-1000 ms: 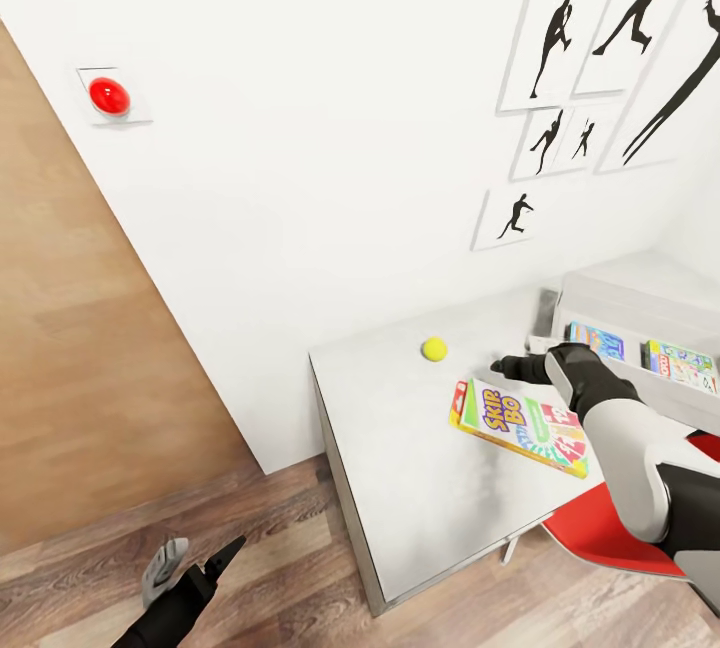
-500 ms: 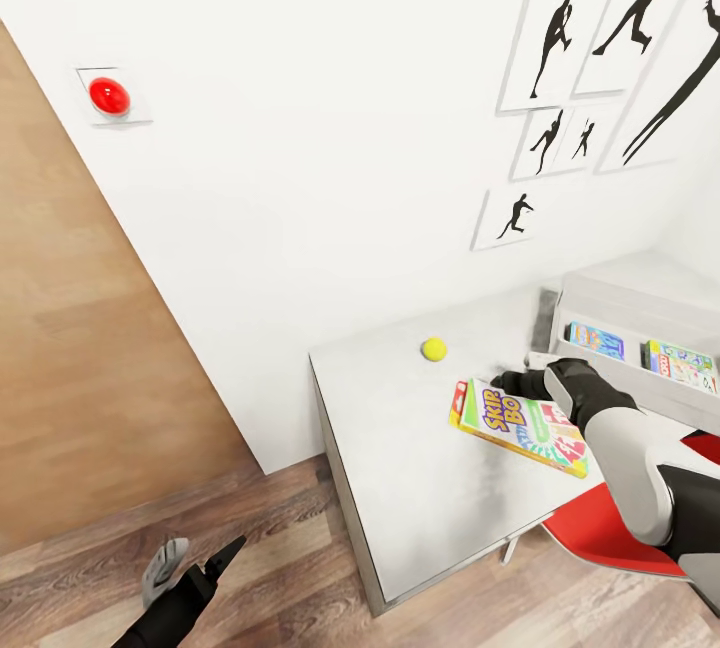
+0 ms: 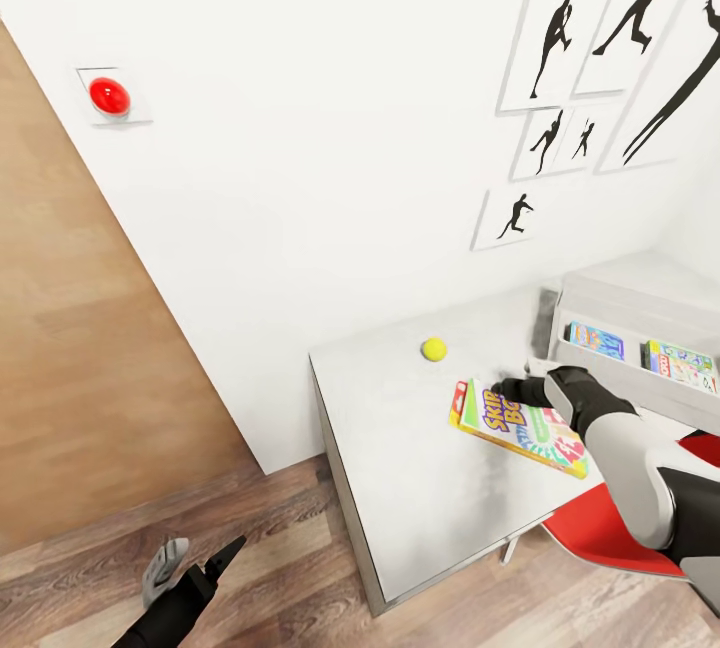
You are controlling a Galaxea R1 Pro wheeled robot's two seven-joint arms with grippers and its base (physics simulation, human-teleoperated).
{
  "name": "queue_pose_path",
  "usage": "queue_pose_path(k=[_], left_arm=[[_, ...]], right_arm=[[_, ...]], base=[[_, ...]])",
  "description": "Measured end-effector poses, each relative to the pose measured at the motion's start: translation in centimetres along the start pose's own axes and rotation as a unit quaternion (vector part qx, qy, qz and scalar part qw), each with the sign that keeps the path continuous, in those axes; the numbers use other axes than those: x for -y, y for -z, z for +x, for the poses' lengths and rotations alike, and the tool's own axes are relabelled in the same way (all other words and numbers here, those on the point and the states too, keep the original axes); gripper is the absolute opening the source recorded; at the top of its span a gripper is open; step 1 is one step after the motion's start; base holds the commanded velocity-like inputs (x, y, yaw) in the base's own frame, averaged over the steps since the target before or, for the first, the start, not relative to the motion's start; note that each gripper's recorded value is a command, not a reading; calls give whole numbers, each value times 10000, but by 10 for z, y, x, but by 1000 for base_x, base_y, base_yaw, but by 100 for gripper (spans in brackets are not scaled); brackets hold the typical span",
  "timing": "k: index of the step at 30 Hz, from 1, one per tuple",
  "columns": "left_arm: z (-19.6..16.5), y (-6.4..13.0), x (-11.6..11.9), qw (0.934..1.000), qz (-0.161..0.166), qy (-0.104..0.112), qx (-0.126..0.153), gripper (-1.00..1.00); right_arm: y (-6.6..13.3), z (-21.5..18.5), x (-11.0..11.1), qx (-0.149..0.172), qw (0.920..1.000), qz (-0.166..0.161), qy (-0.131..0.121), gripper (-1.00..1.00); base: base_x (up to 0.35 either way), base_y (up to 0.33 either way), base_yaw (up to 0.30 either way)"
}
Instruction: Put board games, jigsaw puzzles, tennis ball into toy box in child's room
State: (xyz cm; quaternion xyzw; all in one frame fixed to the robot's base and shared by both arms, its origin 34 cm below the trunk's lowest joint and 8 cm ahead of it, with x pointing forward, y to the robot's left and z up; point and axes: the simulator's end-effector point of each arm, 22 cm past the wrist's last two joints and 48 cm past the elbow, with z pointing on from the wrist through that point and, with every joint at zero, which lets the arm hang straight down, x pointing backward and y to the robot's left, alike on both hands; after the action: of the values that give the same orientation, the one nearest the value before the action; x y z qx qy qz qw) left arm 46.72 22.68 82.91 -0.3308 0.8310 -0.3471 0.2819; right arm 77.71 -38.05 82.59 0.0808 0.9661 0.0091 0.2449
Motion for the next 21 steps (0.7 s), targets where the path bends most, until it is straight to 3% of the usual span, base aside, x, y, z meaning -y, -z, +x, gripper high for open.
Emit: queue_pose_path(k=[21], left_arm=[[1, 0, -1, 10000, -15, 6, -16, 100]], right_arm=[[-2, -1, 6, 128, 9999, -23, -111, 100]], base=[[0, 0, 0]])
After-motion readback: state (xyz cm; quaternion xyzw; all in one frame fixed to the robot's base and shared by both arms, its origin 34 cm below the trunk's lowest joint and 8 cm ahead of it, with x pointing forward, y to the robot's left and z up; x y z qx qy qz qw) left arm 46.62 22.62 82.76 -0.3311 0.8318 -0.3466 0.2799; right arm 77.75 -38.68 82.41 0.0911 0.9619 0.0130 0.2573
